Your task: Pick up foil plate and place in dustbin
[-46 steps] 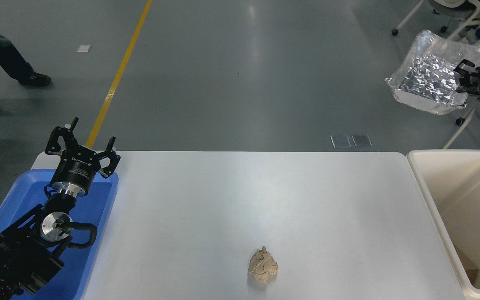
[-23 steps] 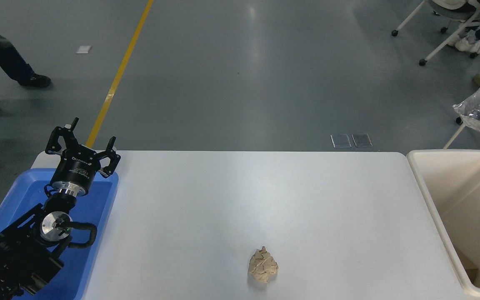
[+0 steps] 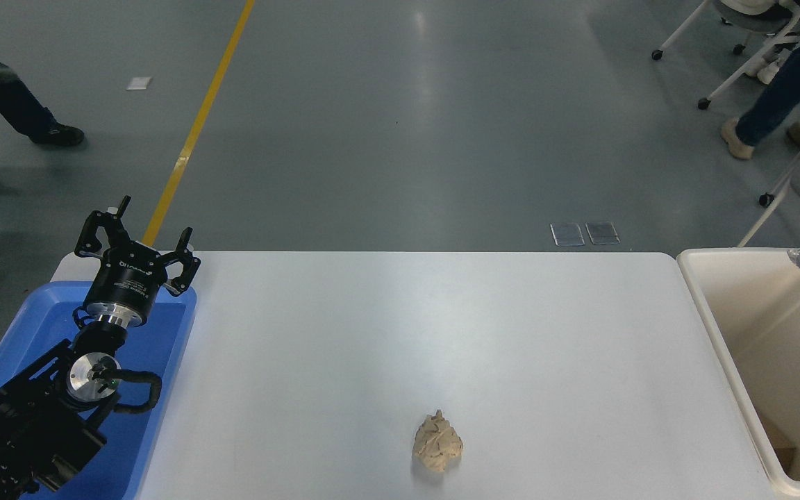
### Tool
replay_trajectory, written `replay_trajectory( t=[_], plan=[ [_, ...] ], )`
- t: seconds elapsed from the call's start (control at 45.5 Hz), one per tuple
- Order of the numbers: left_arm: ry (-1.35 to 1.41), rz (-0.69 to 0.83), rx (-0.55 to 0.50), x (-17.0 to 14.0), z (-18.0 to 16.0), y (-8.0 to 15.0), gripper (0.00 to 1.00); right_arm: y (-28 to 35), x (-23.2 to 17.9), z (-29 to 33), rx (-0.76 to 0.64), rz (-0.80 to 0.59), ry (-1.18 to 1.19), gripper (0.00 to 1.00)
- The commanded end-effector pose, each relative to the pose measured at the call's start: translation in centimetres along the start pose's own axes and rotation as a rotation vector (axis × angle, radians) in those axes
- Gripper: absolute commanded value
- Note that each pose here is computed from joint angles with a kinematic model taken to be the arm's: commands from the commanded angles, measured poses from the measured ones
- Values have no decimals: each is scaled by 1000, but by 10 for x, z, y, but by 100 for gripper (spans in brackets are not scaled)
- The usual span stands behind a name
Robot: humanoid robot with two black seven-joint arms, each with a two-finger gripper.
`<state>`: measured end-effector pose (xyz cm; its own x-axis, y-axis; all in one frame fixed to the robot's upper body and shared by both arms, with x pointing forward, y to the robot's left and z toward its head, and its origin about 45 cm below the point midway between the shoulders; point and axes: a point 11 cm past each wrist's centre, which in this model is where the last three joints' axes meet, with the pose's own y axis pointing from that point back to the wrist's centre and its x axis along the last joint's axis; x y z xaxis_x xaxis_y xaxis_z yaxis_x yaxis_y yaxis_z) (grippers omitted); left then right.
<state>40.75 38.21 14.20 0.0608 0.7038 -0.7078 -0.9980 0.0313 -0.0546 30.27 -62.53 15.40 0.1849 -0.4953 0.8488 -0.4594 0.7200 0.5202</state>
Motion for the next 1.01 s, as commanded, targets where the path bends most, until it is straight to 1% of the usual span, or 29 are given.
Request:
replay_trajectory(
  t=[0.0, 0.308, 0.593, 0.637, 0.725, 0.747, 0.879, 0.989],
  plan=[
    [0, -1, 0, 0, 0, 0, 99, -5, -45, 37, -57, -22, -31, 0],
    [0, -1, 0, 0, 0, 0, 99, 0, -91, 52, -84, -51, -46, 0],
    [-1, 0, 0, 0, 0, 0, 99, 2, -102, 51, -85, -69, -57, 0],
    [-1, 0, 0, 0, 0, 0, 99, 2, -101, 49, -82, -68, -57, 24],
    [1, -1, -1, 0, 0, 0, 99, 1, -96, 45, -73, -58, -60, 86],
    [-1, 0, 0, 0, 0, 0, 99, 1, -96, 43, -71, -57, -62, 100],
    [1, -1, -1, 0, 0, 0, 99, 2, -96, 38, -65, -64, -68, 100],
    [0, 0, -1, 0, 0, 0, 99, 2, -89, 20, -36, -66, -87, 100]
  ],
)
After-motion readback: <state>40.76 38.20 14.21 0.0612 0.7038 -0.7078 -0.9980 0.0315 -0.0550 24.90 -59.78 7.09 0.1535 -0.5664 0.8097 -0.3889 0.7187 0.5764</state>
